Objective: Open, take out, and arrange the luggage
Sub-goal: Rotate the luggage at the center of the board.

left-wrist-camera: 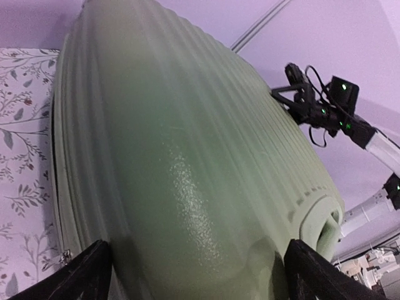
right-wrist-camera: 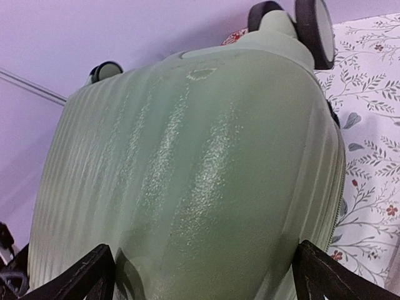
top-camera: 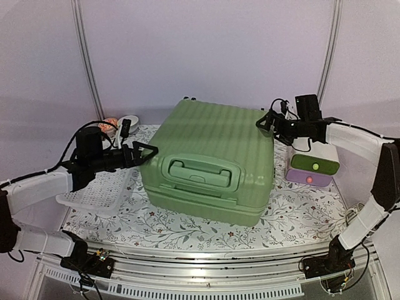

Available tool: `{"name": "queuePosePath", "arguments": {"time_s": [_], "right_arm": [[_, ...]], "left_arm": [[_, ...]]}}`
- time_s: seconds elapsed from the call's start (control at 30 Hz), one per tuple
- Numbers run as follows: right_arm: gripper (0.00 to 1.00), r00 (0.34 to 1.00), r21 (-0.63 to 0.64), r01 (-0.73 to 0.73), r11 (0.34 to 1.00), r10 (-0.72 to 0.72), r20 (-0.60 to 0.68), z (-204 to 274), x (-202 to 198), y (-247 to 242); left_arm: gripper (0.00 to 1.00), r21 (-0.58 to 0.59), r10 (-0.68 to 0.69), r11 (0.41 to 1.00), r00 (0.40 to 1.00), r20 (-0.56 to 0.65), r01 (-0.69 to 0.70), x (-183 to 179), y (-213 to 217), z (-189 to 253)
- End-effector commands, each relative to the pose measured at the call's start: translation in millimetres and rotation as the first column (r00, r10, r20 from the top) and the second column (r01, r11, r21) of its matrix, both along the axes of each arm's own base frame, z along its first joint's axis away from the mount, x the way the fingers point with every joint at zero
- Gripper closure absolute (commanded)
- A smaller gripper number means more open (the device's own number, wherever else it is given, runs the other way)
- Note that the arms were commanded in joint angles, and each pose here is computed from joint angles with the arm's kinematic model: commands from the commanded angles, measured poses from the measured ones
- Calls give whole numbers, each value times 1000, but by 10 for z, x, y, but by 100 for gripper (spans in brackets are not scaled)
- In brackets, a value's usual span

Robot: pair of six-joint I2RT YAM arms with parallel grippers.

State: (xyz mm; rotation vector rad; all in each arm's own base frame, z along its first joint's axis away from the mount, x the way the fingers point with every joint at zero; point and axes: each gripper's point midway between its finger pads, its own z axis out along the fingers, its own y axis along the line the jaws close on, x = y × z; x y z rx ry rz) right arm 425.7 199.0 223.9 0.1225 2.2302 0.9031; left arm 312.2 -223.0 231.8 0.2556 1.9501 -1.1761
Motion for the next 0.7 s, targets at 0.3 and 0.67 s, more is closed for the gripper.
{"name": "queuePosePath", "arguments": {"time_s": [0.3, 0.67], "right_arm": [[1, 958, -46, -281, 959, 278, -69, -230, 379, 684], [1, 933, -112, -359, 926, 355, -57, -127, 188, 874]], "left_arm": [[4, -64, -592, 802, 804, 47, 594, -1485, -1334, 307], [4, 12, -551, 834, 830, 85, 552, -1476, -1503, 515]]}}
